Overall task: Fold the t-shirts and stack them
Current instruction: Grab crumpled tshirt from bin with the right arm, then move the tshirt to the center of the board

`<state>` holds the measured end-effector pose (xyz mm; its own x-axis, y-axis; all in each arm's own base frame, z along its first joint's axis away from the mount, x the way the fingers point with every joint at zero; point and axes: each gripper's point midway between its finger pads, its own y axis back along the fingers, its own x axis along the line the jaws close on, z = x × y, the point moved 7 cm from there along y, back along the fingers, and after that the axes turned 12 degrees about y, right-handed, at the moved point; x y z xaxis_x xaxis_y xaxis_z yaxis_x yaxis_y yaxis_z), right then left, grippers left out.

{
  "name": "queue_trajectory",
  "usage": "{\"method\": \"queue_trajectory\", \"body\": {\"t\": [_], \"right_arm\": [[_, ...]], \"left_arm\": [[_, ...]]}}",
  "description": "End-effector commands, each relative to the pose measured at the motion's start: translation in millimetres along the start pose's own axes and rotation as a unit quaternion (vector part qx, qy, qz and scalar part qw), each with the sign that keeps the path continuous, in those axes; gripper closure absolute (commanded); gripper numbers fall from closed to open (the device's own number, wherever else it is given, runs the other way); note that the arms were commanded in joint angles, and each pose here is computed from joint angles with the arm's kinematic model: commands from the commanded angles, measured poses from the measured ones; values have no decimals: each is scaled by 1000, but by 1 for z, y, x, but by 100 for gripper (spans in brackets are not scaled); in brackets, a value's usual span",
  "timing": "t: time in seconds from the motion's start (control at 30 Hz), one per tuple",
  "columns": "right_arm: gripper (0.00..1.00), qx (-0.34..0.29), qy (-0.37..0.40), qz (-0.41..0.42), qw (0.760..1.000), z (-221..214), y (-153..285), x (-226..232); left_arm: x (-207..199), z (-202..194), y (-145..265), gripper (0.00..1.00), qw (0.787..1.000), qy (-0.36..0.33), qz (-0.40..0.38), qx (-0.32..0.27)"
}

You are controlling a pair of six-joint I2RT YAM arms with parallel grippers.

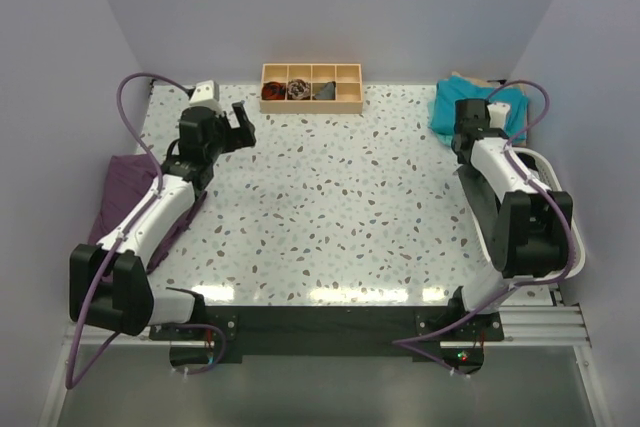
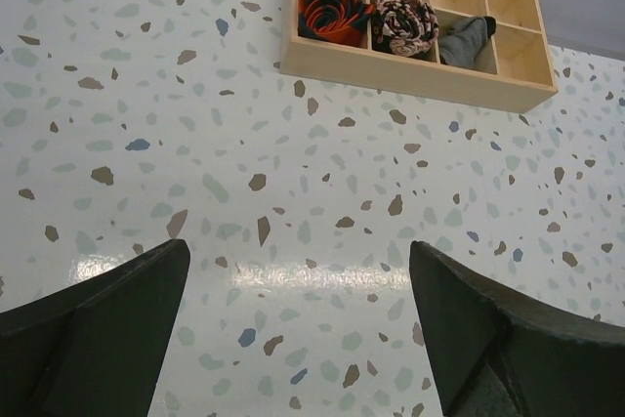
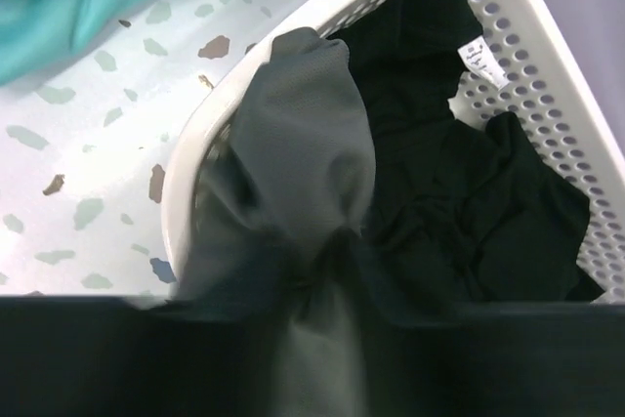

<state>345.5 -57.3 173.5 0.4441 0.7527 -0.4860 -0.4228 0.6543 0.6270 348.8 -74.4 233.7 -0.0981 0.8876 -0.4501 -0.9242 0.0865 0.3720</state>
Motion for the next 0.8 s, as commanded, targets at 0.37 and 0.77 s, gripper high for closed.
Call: {"method": "queue_trajectory", "body": {"t": [0.37,0.77], "right_arm": [[100,-204,-92,236,946,43,129,-49],[100,-382,36,594,707,72,322,-67]], "left_arm": [[-14,12,-6,0,999,4,-33,-8],[-18,18,2,0,999,13,-41,-19]]}}
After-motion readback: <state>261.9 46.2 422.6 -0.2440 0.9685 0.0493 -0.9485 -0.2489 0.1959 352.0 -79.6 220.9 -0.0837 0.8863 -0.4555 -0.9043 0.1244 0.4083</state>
